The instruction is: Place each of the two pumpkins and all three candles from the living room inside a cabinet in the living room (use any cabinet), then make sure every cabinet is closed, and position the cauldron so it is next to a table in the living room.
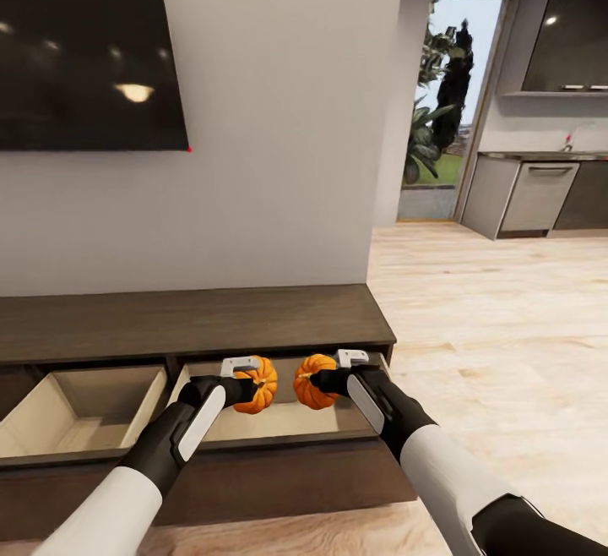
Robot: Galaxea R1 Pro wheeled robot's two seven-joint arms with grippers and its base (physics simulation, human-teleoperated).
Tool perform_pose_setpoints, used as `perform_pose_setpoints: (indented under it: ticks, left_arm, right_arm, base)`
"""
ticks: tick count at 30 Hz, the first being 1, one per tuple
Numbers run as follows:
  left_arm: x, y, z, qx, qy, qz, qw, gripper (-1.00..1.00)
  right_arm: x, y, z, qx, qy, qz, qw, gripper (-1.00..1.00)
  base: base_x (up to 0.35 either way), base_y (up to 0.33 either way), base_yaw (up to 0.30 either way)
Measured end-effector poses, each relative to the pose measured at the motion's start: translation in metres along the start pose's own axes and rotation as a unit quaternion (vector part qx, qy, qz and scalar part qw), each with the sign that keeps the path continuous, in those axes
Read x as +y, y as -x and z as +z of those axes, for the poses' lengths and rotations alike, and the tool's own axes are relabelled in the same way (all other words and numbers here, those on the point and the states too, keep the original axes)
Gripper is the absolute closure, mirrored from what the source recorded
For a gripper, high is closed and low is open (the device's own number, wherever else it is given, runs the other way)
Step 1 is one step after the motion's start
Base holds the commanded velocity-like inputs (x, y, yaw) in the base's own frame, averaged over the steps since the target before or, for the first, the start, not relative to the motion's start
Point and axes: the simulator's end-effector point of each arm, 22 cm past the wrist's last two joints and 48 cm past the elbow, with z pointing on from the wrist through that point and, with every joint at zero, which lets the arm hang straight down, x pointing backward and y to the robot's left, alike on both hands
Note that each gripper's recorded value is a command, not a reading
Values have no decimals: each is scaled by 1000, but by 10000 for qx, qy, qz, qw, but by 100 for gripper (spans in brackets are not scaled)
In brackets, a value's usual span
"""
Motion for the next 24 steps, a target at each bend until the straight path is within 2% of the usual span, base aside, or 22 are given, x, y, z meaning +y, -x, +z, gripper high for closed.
perform_pose_setpoints:
  ticks: [17,24]
  left_arm:
    - [0,0,0,-5,11,12,10000,100]
    - [2,-14,13,156,9,-19,9999,100]
  right_arm:
    - [0,0,0,4,2,3,10000,100]
    - [-4,-14,13,149,-4,36,9999,100]
  base:
    - [45,0,0]
    - [0,0,0]
